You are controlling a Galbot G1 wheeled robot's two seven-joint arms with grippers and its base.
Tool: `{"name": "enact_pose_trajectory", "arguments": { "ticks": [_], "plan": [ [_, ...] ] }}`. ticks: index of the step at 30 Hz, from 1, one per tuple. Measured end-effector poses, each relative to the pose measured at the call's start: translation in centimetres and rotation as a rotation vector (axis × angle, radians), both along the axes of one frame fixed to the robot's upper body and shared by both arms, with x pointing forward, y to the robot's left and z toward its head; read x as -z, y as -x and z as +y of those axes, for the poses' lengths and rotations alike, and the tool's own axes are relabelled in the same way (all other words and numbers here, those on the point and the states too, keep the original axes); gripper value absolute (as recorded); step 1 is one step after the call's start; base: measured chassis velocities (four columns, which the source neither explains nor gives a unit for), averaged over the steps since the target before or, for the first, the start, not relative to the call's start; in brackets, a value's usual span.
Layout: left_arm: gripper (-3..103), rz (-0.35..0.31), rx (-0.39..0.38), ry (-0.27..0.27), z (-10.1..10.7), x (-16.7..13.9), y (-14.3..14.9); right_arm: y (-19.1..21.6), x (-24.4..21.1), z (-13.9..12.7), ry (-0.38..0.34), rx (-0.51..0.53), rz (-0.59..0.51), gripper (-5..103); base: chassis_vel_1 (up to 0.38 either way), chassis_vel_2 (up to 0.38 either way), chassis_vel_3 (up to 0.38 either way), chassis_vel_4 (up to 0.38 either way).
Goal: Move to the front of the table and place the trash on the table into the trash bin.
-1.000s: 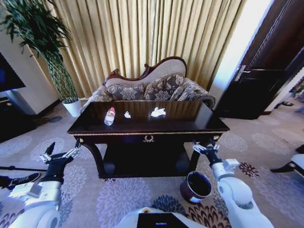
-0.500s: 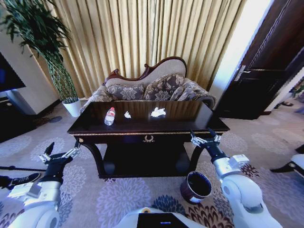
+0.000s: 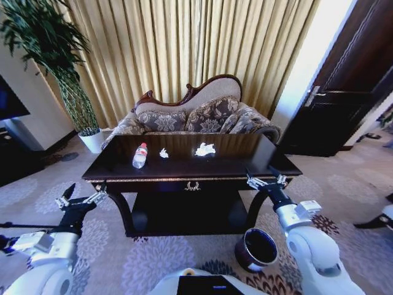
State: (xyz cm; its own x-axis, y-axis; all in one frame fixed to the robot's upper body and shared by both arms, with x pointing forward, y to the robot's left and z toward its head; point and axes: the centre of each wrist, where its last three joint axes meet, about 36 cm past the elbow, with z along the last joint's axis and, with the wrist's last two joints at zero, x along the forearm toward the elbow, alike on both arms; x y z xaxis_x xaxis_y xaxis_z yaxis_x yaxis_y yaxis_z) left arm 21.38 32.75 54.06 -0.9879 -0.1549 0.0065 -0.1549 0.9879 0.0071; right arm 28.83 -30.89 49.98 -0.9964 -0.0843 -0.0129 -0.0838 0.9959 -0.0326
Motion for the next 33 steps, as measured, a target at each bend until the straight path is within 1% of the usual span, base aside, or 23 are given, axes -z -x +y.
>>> {"name": "enact_pose_trajectory", "arguments": {
  "ticks": [8,10,16,18,20,25,29,30,32,33],
  "plan": [
    [100,-0.007,-0.007,0.003,-0.2,0.1,0.0,0.0,0.7,-0.1,0.016,-0.013,-0.002,100,-0.192,0.201,0.161,-0.189],
    [100,-0.021,-0.008,0.002,-0.3,0.2,0.0,-0.1,0.7,-0.1,0.020,-0.017,-0.003,100,-0.048,0.022,0.017,-0.030],
    [100,-0.038,-0.019,-0.003,-0.1,-0.1,-0.2,-0.1,0.6,0.0,0.023,-0.024,-0.004,100,0.007,-0.009,-0.003,0.009],
    [100,-0.028,-0.021,0.003,0.0,-0.2,-0.3,-0.1,0.6,0.1,0.023,-0.027,-0.004,100,0.042,-0.051,-0.037,0.052],
    [100,-0.006,-0.024,0.026,0.1,-0.3,-0.3,-0.1,0.6,0.3,0.025,-0.032,-0.005,100,0.000,0.000,0.000,0.000],
    [100,0.006,-0.026,0.044,0.2,-0.4,-0.4,-0.2,0.5,0.4,0.033,-0.038,0.004,100,0.000,0.000,0.000,0.000],
    [100,0.004,-0.027,0.036,0.6,-0.8,-0.5,-0.2,0.4,0.4,0.037,-0.040,0.007,100,0.000,0.000,0.000,0.000],
    [100,-0.002,-0.025,0.027,0.8,-1.1,-0.6,-0.2,0.4,0.4,0.037,-0.041,0.007,100,0.000,0.000,0.000,0.000],
    [100,-0.042,-0.009,-0.017,1.6,-1.8,-1.0,-0.3,0.4,0.3,0.040,-0.042,0.008,100,0.000,0.000,0.000,0.000],
    [100,-0.042,-0.009,-0.017,1.6,-1.8,-1.0,-0.3,0.4,0.3,0.040,-0.042,0.008,100,0.000,0.000,0.000,0.000]
  ]
}}
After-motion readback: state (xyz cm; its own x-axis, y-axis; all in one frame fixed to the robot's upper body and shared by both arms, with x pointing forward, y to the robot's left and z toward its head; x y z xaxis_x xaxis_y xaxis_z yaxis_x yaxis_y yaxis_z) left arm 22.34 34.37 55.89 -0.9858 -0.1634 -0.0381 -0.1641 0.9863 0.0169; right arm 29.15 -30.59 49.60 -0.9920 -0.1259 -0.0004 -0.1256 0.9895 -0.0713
